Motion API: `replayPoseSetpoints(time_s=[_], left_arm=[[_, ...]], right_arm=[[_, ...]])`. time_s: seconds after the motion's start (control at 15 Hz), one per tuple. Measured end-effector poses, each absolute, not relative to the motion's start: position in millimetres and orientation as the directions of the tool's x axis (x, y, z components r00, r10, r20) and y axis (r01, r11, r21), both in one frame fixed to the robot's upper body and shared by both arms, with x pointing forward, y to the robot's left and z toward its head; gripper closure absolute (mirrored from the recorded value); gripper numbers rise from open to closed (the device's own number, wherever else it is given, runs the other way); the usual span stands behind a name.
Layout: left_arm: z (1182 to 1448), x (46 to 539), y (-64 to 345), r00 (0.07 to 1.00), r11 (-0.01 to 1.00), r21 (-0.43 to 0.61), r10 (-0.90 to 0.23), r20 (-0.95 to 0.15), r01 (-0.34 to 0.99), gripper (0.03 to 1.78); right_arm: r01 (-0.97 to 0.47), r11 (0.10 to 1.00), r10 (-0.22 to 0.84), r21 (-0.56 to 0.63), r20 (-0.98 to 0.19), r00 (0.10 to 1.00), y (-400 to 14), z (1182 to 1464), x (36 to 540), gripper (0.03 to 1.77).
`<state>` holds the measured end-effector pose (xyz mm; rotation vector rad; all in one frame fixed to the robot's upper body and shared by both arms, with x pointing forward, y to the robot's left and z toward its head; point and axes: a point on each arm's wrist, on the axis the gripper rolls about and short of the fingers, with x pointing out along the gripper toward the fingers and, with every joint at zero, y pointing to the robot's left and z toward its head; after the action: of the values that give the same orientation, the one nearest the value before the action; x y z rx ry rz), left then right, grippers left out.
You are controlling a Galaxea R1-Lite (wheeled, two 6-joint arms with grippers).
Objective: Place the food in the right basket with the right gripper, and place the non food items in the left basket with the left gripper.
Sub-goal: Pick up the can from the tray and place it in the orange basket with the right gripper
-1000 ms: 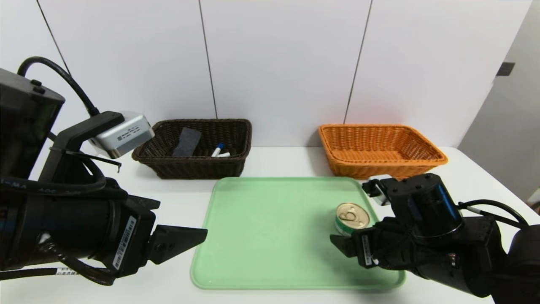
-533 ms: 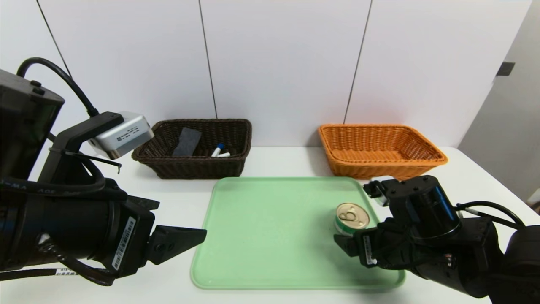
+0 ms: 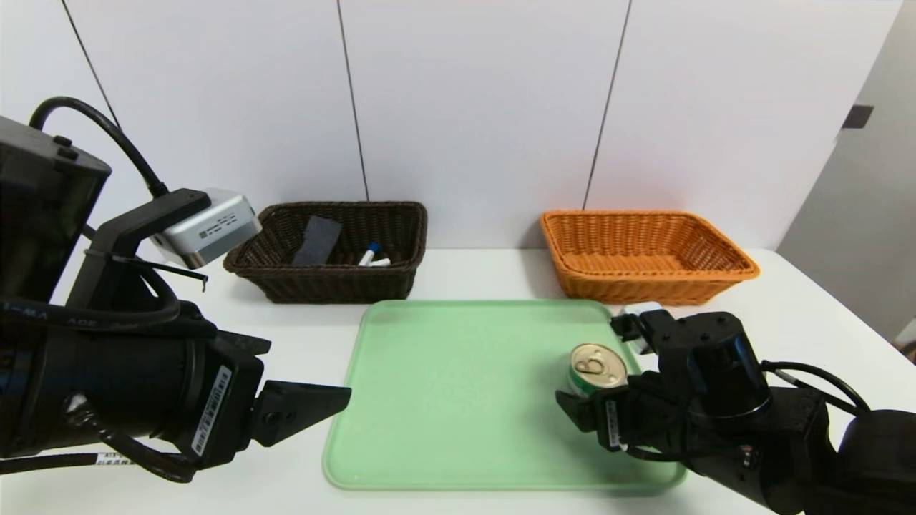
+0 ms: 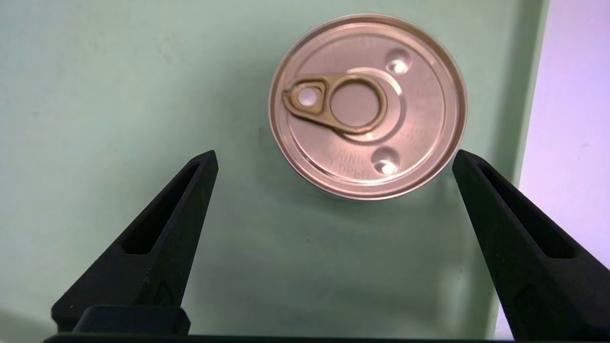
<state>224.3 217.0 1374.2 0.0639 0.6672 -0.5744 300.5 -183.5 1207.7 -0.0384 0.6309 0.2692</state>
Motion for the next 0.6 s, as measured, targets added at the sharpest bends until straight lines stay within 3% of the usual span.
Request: replayPoseSetpoints(time_s=[0.6], left_arm=[[1372.4,225.2,216.5,0.634,0.845,-0.122,-0.478,-0.608,0.520,0.12]], right_arm=[[-0.260,0.965,0.221,0.019,-0.591,0.776,-181.9,1197.9,304.9,0.10]])
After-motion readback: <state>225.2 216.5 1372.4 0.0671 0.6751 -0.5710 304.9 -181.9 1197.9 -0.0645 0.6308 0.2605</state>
